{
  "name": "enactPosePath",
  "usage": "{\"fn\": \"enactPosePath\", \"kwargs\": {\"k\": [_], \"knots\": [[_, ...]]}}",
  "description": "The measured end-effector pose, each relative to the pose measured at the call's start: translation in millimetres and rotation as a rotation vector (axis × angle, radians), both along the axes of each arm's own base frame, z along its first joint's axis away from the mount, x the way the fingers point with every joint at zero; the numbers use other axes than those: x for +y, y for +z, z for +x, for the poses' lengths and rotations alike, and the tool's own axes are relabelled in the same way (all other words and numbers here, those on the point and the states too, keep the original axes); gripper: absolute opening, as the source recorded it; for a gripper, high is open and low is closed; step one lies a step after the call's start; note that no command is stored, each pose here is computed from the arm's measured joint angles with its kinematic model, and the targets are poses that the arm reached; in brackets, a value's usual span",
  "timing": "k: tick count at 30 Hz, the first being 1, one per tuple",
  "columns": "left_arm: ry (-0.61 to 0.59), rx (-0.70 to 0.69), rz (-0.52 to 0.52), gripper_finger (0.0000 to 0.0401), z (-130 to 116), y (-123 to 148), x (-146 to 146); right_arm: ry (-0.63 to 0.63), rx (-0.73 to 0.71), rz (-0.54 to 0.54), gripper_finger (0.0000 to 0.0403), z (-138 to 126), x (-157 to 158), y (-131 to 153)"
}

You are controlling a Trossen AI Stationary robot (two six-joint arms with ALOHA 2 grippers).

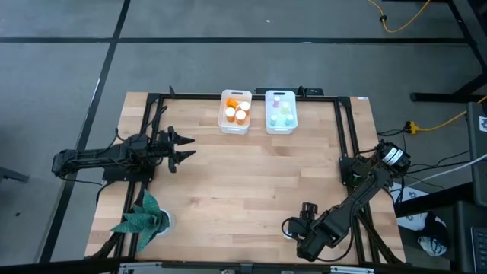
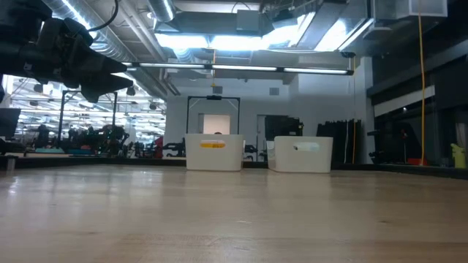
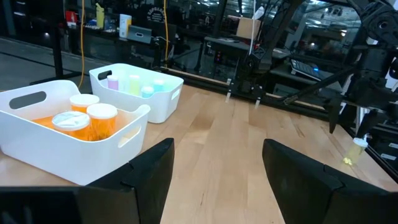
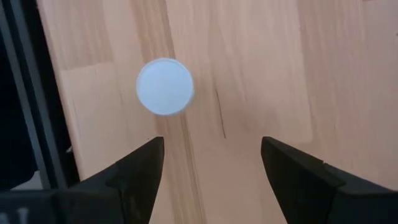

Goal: Pick and place medicine bottles into bin by pill shape (circle, oval)
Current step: Put the yellow tablet bottle into the right white bin

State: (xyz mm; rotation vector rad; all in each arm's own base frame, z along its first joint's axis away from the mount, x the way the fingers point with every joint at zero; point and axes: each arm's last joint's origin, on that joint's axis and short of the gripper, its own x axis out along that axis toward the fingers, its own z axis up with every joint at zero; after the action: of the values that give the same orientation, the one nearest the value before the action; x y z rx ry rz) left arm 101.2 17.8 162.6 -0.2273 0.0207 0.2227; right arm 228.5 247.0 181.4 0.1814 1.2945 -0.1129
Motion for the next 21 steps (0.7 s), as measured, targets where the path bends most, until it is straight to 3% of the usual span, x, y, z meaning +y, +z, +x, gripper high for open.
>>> {"fn": "enactPosePath", "kwargs": {"k": [13, 21], "knots": [[0.0, 0.0, 0.0, 0.0237, 0.0, -0.1, 0.0, -0.029, -0.04, 0.054, 0.0271, 3.8, 4.4, 1.3], [0.0, 0.0, 0.0, 0.0237, 0.0, 0.0, 0.0, -0.005, -0.069, 0.016, 0.0271, 6.2, 5.4, -2.8]]}}
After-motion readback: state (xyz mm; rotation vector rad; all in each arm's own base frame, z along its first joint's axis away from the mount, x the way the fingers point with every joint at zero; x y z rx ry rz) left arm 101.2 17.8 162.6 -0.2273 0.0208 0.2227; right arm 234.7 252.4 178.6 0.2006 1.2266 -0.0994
